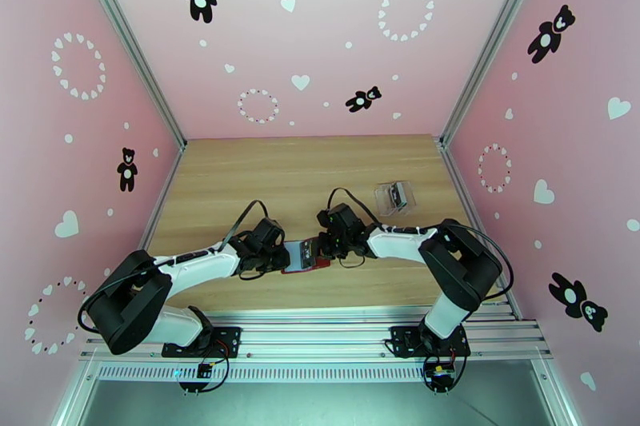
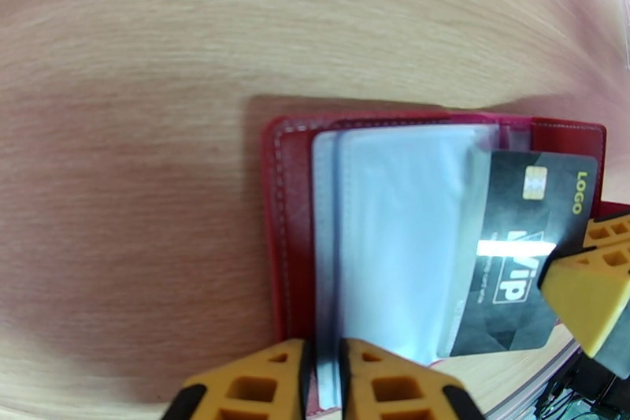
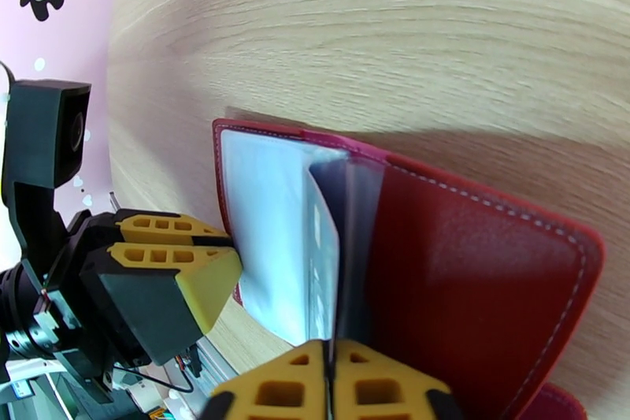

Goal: Put the credit cards into the card holder

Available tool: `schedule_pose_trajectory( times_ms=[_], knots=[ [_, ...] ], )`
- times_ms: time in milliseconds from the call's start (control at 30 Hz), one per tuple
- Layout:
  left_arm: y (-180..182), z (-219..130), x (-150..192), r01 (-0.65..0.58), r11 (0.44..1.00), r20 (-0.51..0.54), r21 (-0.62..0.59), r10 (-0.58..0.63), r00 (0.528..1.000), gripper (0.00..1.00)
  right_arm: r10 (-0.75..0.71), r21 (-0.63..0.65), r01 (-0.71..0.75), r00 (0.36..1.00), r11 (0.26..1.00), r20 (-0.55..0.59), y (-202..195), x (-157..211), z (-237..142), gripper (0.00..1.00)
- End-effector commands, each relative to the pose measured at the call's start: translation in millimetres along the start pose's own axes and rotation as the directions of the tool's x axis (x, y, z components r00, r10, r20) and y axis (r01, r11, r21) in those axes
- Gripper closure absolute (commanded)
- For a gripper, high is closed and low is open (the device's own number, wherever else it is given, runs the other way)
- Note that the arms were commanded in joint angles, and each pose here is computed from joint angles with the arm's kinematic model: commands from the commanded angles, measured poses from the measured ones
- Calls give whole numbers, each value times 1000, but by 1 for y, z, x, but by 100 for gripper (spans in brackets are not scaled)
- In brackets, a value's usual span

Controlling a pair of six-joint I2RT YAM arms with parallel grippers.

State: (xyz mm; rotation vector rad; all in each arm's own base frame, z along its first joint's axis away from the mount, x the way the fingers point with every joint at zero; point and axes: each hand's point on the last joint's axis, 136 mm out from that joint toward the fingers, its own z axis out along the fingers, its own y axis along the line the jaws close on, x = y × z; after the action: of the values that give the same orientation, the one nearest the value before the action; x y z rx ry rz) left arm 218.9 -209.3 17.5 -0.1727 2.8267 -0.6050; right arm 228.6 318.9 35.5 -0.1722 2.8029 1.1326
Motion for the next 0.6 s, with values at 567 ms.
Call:
schedule_pose_trajectory(
  times_ms=[567],
  knots=[
    [14, 5, 7, 6, 999, -24, -53, -8, 1000, 82, -37, 222, 50, 997, 974, -63, -27, -1, 0, 65]
  ],
)
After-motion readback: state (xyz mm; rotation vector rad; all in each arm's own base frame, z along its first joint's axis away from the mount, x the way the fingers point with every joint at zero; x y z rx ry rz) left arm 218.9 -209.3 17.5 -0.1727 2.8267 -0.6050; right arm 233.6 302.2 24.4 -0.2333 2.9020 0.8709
